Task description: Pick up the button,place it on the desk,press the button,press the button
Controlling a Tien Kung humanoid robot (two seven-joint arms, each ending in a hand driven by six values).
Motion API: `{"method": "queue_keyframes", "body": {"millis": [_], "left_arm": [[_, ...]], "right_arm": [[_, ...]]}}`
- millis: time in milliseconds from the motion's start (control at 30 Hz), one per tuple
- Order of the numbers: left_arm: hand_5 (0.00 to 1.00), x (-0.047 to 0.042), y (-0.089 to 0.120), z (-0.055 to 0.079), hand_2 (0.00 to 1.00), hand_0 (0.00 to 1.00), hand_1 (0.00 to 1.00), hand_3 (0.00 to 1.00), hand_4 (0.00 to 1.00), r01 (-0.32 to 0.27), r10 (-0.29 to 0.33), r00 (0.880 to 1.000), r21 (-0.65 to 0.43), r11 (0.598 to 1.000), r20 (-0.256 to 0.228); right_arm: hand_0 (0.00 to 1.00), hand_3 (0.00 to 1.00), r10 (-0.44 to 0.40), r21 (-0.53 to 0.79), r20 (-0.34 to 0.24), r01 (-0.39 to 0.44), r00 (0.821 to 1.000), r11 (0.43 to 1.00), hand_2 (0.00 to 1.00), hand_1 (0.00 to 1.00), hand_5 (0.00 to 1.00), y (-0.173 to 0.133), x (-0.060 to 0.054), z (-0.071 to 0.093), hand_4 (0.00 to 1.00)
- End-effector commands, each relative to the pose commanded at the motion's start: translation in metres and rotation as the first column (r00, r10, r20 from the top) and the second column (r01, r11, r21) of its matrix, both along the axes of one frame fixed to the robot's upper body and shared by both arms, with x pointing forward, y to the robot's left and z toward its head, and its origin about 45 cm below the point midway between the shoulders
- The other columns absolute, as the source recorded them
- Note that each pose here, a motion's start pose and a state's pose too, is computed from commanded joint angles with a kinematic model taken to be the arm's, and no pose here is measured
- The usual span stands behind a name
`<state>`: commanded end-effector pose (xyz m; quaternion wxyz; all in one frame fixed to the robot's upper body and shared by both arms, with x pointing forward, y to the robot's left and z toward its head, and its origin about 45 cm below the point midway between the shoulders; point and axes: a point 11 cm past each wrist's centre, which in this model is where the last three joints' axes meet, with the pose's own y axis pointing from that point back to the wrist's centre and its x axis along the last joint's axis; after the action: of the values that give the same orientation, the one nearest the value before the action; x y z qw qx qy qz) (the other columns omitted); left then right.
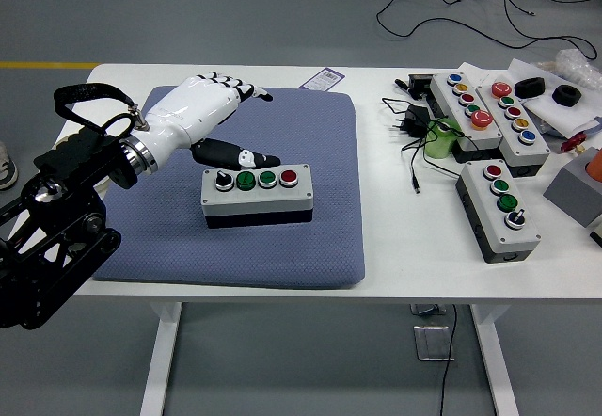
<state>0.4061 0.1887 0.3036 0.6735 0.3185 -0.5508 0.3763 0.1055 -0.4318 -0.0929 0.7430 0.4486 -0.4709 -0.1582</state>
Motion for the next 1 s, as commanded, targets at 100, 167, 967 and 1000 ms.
{"method": "queue_keyframes", "body": {"millis": [100,167,967,1000], "left_arm": [[0.998,-0.0039,-0.006,-0.007,0.069,0.002,0.002,0.644,0.962,0.010,-0.012,0.997,-0.028,1.000,-0.074],[0.998,-0.0050,-0.008,-0.013,0.009,0.002,0.002,0.634,0.833,0.011,-0.013,0.994,-0.025,1.000,-0.110],[0.998,-0.0027,-0.006,-0.057,0.002,0.002,0.002,0.658,0.776,-0.051,0.067,0.974,0.081,0.995,-0.214],[0.998,-0.0028,-0.006,-0.059,0.002,0.002,0.002,0.658,0.776,-0.050,0.068,0.974,0.085,0.995,-0.217]], "right_arm": [[0.672,0.635,0.000,0.000,0.001,0.000,1.000,1.000,0.690,0.645,0.191,0.000,0.000,0.000,0.311],[0.672,0.635,0.000,0.000,0.001,0.000,1.000,1.000,0.690,0.645,0.192,0.000,0.000,0.000,0.311],[0.673,0.635,0.001,0.002,0.003,-0.001,1.000,1.000,0.690,0.645,0.192,0.000,0.001,0.000,0.311],[0.673,0.635,0.001,0.002,0.003,-0.001,1.000,1.000,0.690,0.645,0.192,0.000,0.002,0.000,0.311]]}}
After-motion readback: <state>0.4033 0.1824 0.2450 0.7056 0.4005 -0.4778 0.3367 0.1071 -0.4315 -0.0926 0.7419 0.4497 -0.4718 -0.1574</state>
